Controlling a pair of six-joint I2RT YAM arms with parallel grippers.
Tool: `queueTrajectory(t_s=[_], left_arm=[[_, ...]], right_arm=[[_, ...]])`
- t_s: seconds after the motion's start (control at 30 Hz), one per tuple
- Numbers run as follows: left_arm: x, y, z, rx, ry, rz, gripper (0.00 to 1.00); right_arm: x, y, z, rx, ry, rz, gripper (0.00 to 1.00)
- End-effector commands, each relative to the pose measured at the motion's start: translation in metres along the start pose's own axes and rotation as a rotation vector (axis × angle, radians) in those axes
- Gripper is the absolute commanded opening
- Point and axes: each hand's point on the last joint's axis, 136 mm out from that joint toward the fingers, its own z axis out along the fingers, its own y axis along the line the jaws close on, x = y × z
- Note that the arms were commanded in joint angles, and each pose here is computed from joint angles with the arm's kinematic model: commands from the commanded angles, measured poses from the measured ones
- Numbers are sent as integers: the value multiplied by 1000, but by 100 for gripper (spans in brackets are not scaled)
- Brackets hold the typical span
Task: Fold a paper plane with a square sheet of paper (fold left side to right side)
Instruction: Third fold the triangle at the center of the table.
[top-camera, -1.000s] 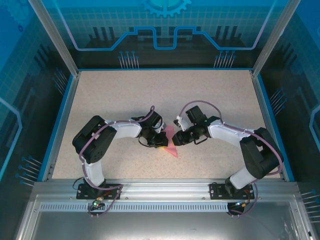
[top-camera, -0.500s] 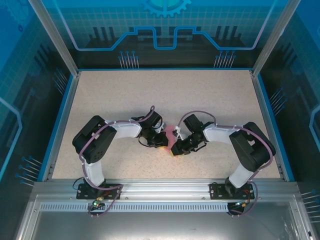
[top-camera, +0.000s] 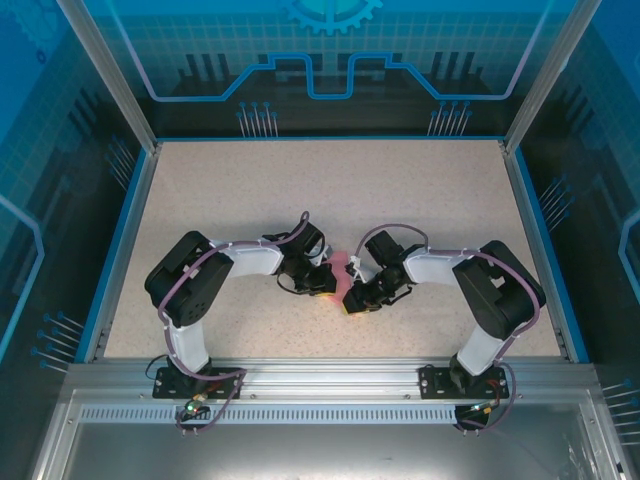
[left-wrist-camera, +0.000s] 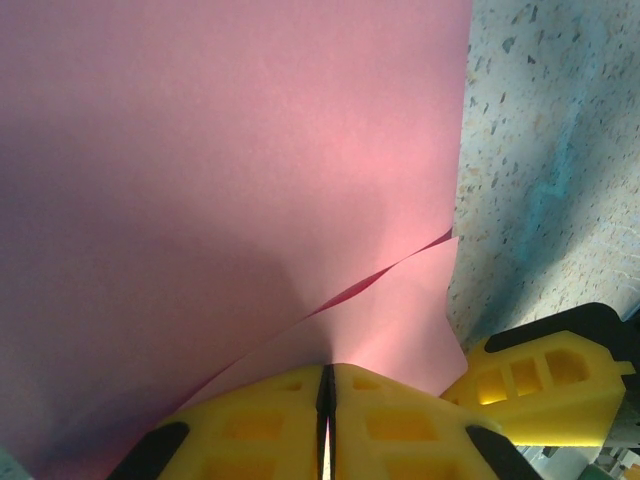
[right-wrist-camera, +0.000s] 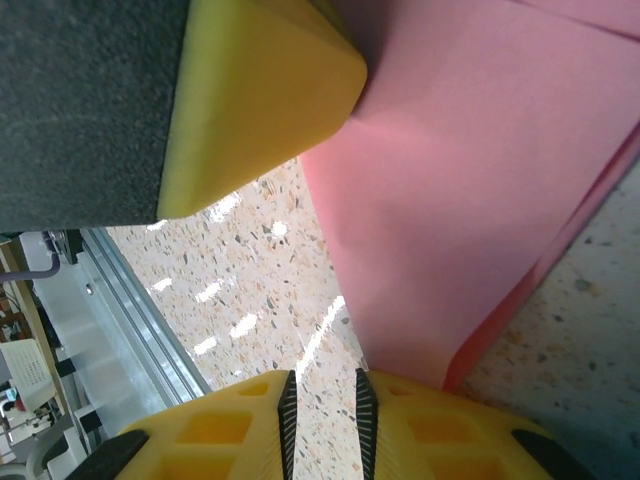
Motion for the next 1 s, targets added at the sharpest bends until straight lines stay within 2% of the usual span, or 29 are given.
queueTrajectory(t_s=[0.0,0.63,0.87,0.97], left_arm=[[19,42,15,-137,51,-71,12],[20,44,15,-148,53,-70,12],[19,42,13,-144,48,-66,12],[18,41,13,-142,46,-65,12]], right_arm=[[12,-6,6,34,49,33,25],[38,-10,3,47,104,84,24],[22,21,-23,-1,10,5,15],[11,21,-22,3,-11,14,9]])
